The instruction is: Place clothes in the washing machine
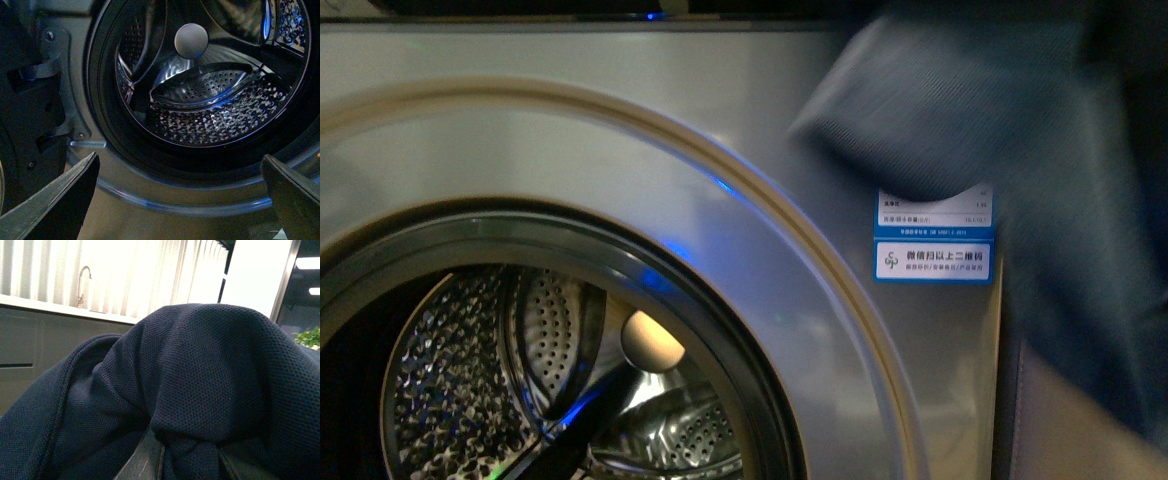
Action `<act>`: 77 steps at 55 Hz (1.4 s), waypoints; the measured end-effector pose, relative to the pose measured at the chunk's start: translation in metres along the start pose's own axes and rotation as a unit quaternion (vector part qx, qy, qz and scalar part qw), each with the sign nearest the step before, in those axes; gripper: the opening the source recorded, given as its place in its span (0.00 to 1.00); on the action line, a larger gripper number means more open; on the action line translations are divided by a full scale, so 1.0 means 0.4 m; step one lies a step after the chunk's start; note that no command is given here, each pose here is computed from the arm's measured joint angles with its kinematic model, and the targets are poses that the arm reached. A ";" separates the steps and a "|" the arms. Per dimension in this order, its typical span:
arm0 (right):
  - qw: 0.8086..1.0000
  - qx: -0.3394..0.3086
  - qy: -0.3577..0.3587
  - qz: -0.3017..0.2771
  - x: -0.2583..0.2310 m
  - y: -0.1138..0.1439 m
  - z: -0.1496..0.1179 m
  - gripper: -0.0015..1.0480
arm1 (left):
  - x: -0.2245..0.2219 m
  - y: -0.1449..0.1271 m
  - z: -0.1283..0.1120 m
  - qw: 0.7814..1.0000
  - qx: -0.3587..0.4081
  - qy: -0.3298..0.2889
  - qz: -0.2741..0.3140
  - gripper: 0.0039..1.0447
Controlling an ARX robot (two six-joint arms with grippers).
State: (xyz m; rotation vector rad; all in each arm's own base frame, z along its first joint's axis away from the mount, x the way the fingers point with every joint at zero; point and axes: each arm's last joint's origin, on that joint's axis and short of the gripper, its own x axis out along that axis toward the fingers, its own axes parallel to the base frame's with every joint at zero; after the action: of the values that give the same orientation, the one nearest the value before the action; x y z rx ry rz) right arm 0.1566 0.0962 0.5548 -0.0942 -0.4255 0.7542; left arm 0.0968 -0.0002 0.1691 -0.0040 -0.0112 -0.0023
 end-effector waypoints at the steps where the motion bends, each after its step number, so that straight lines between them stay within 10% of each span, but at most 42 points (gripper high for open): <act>1: 1.000 0.000 0.001 0.005 0.003 0.006 -0.003 0.13 | 0.000 0.000 0.000 1.000 0.000 0.000 0.000 0.94; 77: 1.000 -0.007 0.001 0.016 0.008 0.026 -0.014 0.13 | 0.000 0.000 0.000 1.000 0.000 0.000 0.000 0.94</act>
State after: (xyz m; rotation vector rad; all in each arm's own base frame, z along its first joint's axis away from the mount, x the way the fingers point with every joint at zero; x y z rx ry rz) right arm 0.1545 0.1063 0.5483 -0.1154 -0.4279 0.7826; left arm 0.0968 -0.0002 0.1691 -0.0040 -0.0112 -0.0023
